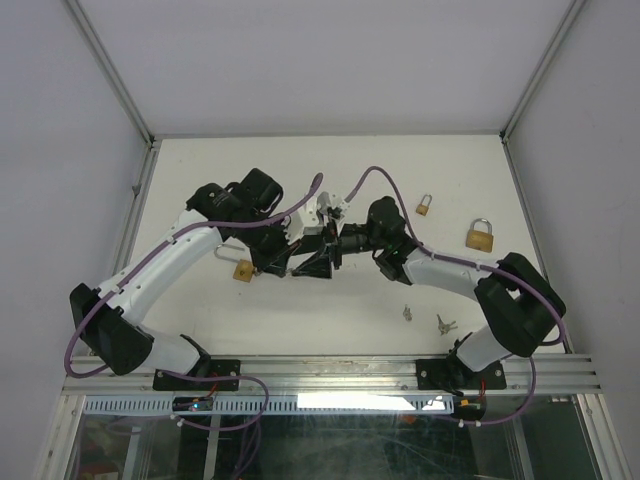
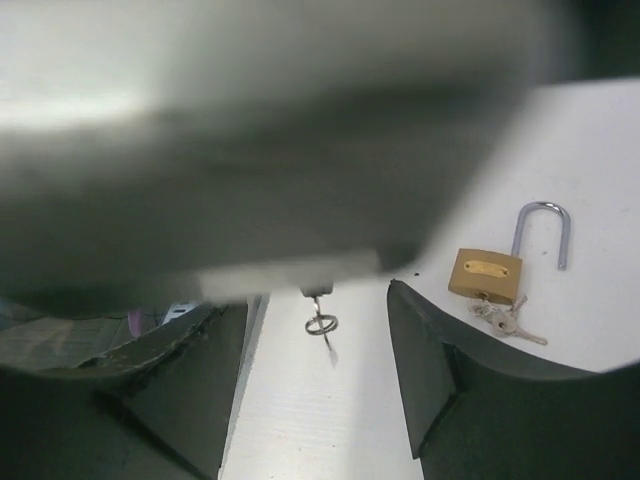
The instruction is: Unlock with the key
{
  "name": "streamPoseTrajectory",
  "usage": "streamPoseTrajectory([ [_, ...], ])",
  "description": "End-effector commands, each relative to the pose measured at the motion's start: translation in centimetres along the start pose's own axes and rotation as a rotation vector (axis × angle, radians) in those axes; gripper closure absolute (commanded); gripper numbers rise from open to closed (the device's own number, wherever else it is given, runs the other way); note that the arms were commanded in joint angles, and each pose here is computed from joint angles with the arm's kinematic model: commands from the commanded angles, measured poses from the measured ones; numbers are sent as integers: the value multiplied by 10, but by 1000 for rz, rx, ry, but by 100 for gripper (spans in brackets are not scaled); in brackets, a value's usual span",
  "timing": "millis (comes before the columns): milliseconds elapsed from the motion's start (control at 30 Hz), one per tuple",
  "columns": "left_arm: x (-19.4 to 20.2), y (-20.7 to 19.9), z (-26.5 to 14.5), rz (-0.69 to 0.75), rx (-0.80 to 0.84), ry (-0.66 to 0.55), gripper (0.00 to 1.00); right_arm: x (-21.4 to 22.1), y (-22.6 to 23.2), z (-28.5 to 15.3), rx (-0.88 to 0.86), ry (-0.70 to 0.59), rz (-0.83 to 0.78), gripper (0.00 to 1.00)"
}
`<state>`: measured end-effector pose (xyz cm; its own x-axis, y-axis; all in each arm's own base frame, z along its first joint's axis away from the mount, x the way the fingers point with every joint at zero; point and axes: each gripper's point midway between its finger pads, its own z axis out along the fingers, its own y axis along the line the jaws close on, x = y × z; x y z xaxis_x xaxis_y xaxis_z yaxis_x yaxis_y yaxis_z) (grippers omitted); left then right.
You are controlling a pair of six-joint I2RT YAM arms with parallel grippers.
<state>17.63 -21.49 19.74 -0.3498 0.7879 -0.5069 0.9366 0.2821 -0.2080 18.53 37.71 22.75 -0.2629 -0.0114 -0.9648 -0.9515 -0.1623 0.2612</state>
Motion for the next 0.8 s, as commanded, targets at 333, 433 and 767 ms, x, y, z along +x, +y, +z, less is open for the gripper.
streamPoseTrajectory([
  [333,-25,-13,-15,60,11,-114,100,4,12,30,-22,70,-149,48],
  [433,-25,-15,-16,62,6,-127,100,-13,14,14,-5,-44,-151,41],
  [767,-28,-19,-12,85,7,-147,100,-20,35,13,-61,-160,-110,42],
])
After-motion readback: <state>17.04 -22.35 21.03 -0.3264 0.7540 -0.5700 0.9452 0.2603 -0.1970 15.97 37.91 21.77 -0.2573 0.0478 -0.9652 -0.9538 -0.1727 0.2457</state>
